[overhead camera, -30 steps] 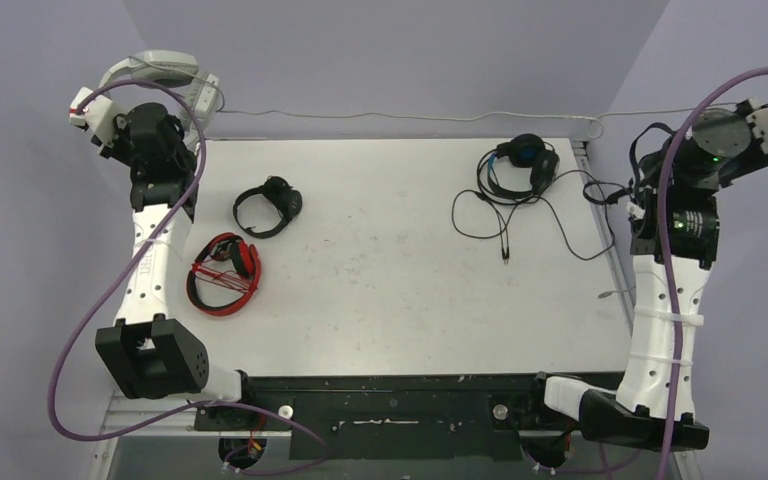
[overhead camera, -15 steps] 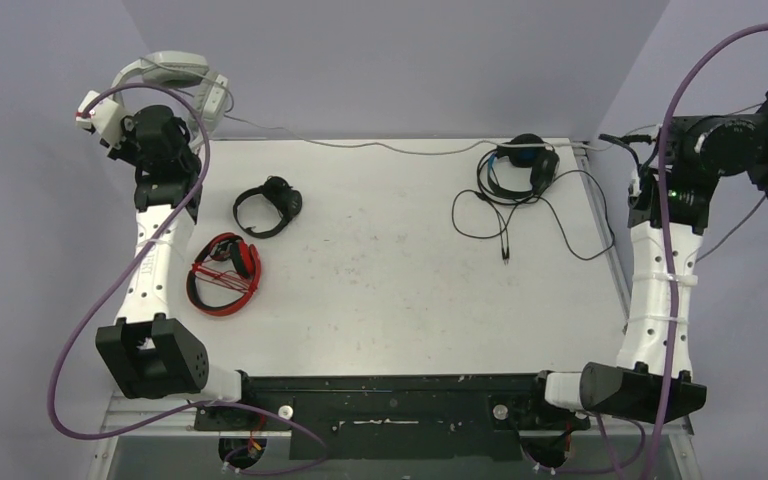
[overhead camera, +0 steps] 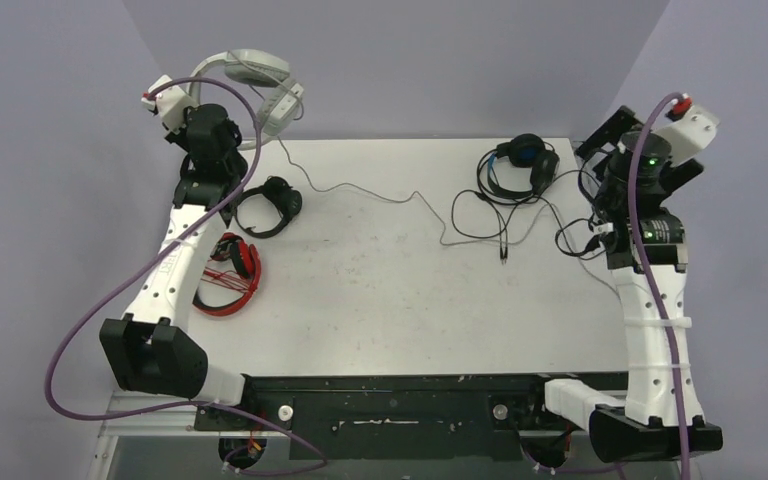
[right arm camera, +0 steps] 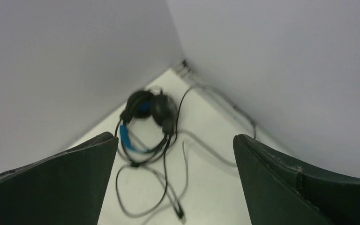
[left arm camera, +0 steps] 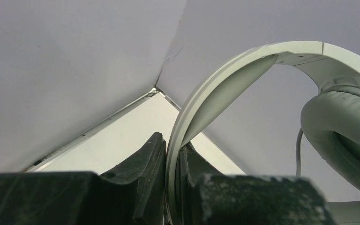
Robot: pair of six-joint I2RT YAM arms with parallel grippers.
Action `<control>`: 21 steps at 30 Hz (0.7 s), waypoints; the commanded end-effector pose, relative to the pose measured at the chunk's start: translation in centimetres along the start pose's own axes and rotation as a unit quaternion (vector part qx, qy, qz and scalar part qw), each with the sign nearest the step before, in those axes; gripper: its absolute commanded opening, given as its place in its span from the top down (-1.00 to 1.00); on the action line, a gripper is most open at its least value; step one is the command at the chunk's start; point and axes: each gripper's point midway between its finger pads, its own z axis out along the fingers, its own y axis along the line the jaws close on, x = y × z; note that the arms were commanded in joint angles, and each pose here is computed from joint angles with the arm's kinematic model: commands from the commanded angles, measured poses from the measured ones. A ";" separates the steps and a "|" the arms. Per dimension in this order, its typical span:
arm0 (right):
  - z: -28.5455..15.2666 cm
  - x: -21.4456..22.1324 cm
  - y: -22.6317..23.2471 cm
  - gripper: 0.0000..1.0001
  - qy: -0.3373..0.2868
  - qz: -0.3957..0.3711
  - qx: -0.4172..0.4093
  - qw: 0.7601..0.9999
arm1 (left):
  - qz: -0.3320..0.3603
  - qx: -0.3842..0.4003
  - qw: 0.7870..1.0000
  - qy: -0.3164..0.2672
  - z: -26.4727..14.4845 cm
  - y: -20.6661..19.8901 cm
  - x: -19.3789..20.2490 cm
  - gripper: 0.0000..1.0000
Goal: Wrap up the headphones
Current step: Wrap the headphones cable around the headphones.
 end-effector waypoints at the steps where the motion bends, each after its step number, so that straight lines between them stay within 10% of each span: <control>1: -0.8 10.9 3.3 -1.00 0.166 0.081 -0.082 0.979 | -0.106 0.067 0.990 -0.056 -2.4 -3.6 -7.1 1.00; 9: -11.5 21.2 17.6 -1.00 0.202 0.005 -0.552 0.809 | -0.099 0.190 0.976 0.040 -6.5 -8.0 -4.5 1.00; 21: -20.5 29.1 27.3 -1.00 0.061 -0.145 -0.676 0.720 | -0.149 0.399 0.873 0.237 -17.3 -12.6 -0.2 1.00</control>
